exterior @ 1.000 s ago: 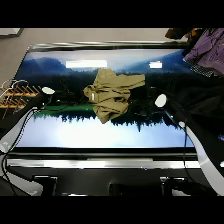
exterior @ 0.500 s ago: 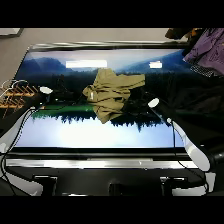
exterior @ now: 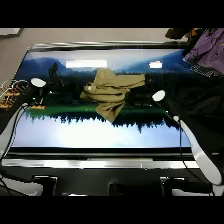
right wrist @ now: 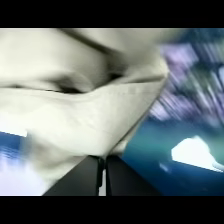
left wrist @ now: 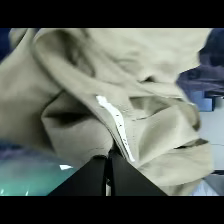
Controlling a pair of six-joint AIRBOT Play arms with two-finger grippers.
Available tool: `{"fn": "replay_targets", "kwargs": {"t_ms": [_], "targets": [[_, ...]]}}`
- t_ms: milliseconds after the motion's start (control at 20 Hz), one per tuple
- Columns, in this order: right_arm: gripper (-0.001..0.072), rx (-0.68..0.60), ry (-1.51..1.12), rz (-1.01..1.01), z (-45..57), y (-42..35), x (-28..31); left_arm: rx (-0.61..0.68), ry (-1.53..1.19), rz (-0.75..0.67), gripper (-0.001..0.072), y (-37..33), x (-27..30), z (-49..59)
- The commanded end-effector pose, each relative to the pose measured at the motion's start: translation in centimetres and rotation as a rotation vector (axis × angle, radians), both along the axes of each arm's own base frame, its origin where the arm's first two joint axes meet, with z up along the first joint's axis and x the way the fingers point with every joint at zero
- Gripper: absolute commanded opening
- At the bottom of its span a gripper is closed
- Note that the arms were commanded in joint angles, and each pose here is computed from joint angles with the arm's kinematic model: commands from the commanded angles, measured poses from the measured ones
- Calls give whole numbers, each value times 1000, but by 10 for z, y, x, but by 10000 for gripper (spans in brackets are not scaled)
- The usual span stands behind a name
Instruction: Fold the clothes and pants, and hang the long-sleeved shirts on hangers.
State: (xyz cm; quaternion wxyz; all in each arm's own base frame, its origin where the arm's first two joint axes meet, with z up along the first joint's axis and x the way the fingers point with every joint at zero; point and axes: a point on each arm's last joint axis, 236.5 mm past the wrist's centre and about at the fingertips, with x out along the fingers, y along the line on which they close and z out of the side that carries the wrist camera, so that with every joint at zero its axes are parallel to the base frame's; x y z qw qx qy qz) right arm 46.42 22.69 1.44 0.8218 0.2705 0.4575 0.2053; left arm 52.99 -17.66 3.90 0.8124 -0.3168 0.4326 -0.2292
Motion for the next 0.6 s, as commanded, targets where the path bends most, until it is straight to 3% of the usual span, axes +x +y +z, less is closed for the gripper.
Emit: {"fn": "replay_targets", "kwargs": {"t_ms": [0, 250, 550], "targets": [[31, -54, -229, 57, 123, -10, -7, 76, -254, -40, 16, 5, 3, 115], [31, -24, -550, 160, 311, -17, -98, 81, -669, -40, 18, 8, -73, 320], [31, 70, -718, 217, 404, -32, -237, 99, -896, -122, 19, 3, -214, 419]]}}
